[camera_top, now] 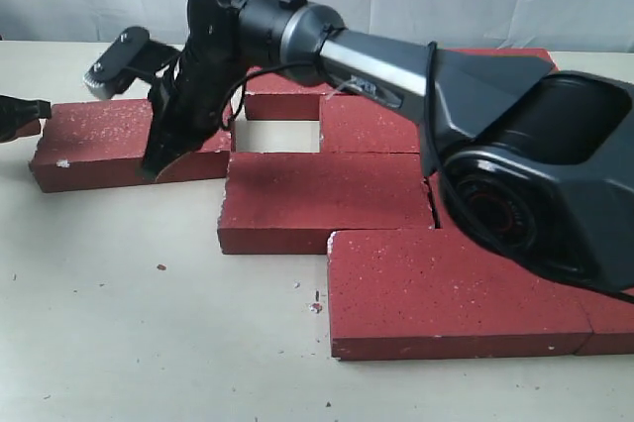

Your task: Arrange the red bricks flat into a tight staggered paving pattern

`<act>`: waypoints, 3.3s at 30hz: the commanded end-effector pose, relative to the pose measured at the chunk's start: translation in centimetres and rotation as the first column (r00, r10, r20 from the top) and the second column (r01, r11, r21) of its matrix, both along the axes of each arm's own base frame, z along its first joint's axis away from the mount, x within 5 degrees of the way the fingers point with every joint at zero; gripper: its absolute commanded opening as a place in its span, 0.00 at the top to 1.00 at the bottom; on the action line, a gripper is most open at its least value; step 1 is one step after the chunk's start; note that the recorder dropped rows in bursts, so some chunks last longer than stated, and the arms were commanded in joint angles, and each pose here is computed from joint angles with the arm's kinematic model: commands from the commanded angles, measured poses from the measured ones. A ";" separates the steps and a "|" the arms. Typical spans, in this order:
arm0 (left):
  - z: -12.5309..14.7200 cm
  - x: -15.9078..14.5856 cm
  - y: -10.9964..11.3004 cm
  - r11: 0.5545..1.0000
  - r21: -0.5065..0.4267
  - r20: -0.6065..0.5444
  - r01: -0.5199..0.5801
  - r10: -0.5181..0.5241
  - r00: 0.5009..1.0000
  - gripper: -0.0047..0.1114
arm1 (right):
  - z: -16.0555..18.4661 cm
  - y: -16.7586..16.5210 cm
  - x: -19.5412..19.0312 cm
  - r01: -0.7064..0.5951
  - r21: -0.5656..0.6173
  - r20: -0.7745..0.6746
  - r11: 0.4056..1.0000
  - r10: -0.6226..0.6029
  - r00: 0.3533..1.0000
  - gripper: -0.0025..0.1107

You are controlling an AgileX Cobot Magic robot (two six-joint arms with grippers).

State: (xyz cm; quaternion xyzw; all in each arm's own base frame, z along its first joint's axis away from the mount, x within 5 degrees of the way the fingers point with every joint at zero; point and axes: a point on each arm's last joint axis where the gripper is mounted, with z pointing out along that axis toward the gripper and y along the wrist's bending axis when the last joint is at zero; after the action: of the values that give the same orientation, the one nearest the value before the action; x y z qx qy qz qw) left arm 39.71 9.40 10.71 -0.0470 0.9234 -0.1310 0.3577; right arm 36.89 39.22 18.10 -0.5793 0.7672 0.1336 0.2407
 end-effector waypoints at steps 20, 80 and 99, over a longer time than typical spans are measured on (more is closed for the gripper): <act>-2.0 0.9 -0.6 0.992 -0.123 -0.004 0.022 -0.023 1.000 0.96 | -4.4 -6.4 7.7 0.393 0.087 -0.094 0.915 -0.385 0.918 0.99; -0.3 1.3 -1.0 0.999 0.040 0.008 0.022 -0.022 1.000 0.96 | 3.8 -13.9 5.1 0.477 -0.263 0.028 0.839 -0.487 0.873 0.99; 2.7 -0.9 0.1 0.998 -0.001 -0.174 -0.069 0.067 0.982 0.96 | 3.5 -19.8 -3.3 0.371 -0.210 0.216 0.905 -0.327 0.920 0.99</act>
State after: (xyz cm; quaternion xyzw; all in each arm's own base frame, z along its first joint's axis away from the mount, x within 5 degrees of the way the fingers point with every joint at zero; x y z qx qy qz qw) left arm 38.64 9.37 14.70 -0.0514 0.9497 -0.1039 0.2909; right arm 33.37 19.58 20.97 -0.4572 0.8600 -0.0546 0.2200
